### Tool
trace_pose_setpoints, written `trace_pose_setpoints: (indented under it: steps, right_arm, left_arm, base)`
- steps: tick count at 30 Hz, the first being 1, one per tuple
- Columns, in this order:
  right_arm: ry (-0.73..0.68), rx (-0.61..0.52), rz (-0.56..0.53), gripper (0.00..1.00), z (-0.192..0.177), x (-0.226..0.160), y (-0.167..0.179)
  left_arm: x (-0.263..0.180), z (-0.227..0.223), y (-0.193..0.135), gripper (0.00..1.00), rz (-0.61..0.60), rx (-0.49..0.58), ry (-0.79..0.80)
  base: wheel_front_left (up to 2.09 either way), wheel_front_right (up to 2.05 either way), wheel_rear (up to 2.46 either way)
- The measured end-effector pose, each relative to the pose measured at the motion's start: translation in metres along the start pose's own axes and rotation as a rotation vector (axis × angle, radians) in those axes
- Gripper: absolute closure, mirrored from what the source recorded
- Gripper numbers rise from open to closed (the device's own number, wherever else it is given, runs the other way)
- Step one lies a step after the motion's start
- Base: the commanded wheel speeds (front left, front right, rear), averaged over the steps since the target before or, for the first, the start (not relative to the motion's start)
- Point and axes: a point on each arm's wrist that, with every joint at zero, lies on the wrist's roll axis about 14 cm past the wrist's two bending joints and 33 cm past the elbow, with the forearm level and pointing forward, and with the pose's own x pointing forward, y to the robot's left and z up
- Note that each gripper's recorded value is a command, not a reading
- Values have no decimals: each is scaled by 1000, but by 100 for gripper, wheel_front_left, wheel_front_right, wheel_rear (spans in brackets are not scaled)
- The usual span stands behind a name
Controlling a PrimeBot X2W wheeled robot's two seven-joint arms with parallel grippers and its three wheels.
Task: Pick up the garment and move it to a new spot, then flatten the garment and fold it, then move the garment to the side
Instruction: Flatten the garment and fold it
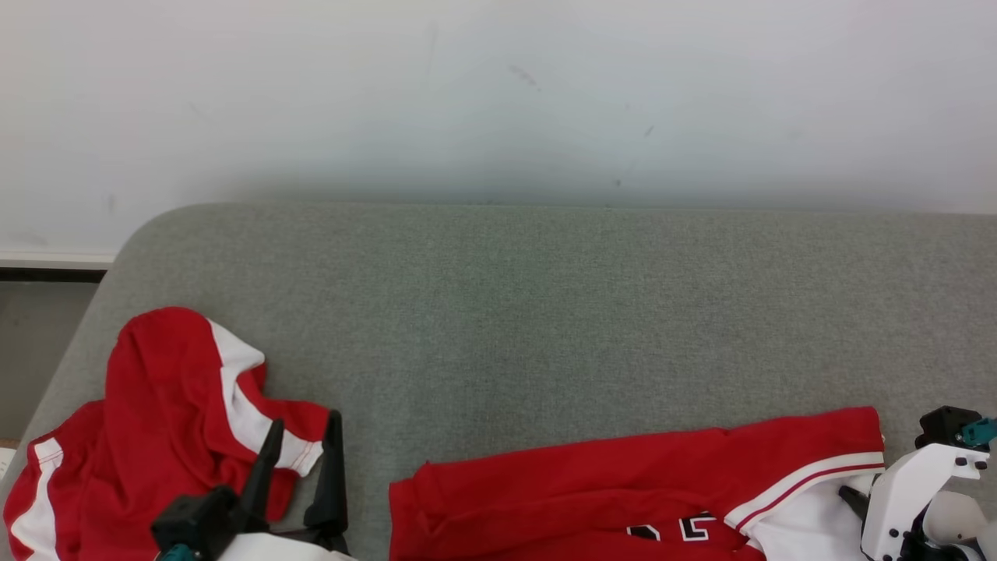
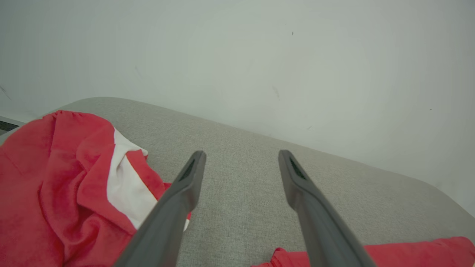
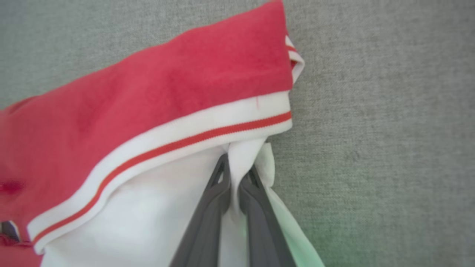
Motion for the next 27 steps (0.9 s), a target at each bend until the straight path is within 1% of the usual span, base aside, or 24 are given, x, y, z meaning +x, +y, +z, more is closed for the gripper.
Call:
trace_pose_setpoints:
  steps: [6, 10, 13, 18, 20, 23, 27]
  right_arm:
    - [-20, -19, -11, 100, 9, -11, -8]
    - [-58, -31, -37, 100, 22, -25, -22]
    - [-96, -40, -71, 100, 34, -38, -37]
    - [-133, -44, -169, 100, 48, -64, -77]
    - [-146, -37, -185, 100, 53, -71, -85]
    - [-171, -39, -188, 100, 61, -77, -87]
    - [-236, -36, -147, 100, 79, -84, -74]
  left_arm:
    - [-2, 0, -5, 0, -9, -5, -2]
    - [-3, 0, -8, 0, -19, -4, -3]
    - [-3, 1, -12, 0, -27, -5, -5]
    - [-3, 0, -16, 0, -41, -6, -2]
    - [-3, -2, -17, 0, -44, -6, 2]
    - [-1, -4, -19, 0, -50, -8, 8]
    - [-1, -6, -21, 0, -55, -9, 14]
  base:
    - [0, 0, 0]
    - [0, 0, 0]
    - [0, 0, 0]
    - [0, 0, 0]
    - [0, 0, 0]
    - [0, 0, 0]
    - [0, 0, 0]
